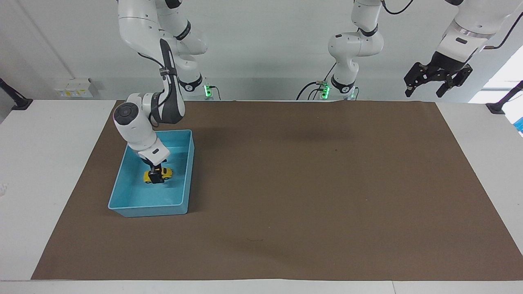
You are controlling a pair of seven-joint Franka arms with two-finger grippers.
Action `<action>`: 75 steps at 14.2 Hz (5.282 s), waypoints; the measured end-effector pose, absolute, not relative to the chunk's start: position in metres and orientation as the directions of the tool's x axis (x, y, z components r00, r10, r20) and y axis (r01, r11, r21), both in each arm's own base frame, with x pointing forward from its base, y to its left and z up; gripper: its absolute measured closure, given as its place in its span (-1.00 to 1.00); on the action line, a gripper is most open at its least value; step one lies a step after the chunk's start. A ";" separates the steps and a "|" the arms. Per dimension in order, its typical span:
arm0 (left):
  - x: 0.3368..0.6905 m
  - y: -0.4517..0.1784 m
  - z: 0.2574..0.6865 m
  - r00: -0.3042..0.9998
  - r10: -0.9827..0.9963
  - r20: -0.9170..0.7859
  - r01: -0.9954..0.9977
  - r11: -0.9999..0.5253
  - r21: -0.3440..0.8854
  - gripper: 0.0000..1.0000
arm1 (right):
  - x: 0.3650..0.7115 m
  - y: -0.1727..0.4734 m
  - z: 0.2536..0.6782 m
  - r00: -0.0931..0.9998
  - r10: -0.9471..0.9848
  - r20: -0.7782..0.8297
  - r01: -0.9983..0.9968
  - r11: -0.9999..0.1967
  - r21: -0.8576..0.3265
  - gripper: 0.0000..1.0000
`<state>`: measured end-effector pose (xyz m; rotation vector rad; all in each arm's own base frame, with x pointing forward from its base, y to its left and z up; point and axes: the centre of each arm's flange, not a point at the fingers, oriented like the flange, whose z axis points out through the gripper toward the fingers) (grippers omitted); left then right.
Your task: Wind up and store yellow beetle car
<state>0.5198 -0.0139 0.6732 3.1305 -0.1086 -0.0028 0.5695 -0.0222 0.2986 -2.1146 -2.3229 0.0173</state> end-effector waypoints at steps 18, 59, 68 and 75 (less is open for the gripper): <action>0.520 -0.014 0.673 0.998 -0.069 -0.001 -0.069 -0.998 0.009 -1.00 | 0.597 -0.016 0.413 -0.096 0.995 -0.016 0.995 0.096 0.037 -1.00; 0.520 -0.014 0.673 0.998 -0.069 -0.001 -0.069 -0.998 0.009 -1.00 | 0.555 0.004 0.638 0.803 0.596 0.023 0.595 -0.803 0.041 -1.00; 0.520 -0.014 0.673 0.998 -0.069 -0.001 -0.069 -0.998 0.009 -1.00 | 0.549 0.017 0.643 1.000 0.000 0.005 0.000 -1.000 -0.022 -1.00; 0.520 -0.014 0.673 0.998 -0.069 -0.001 -0.069 -0.998 0.009 -1.00 | 0.546 0.011 0.648 0.994 -0.107 -0.010 -0.107 -0.994 -0.008 -1.00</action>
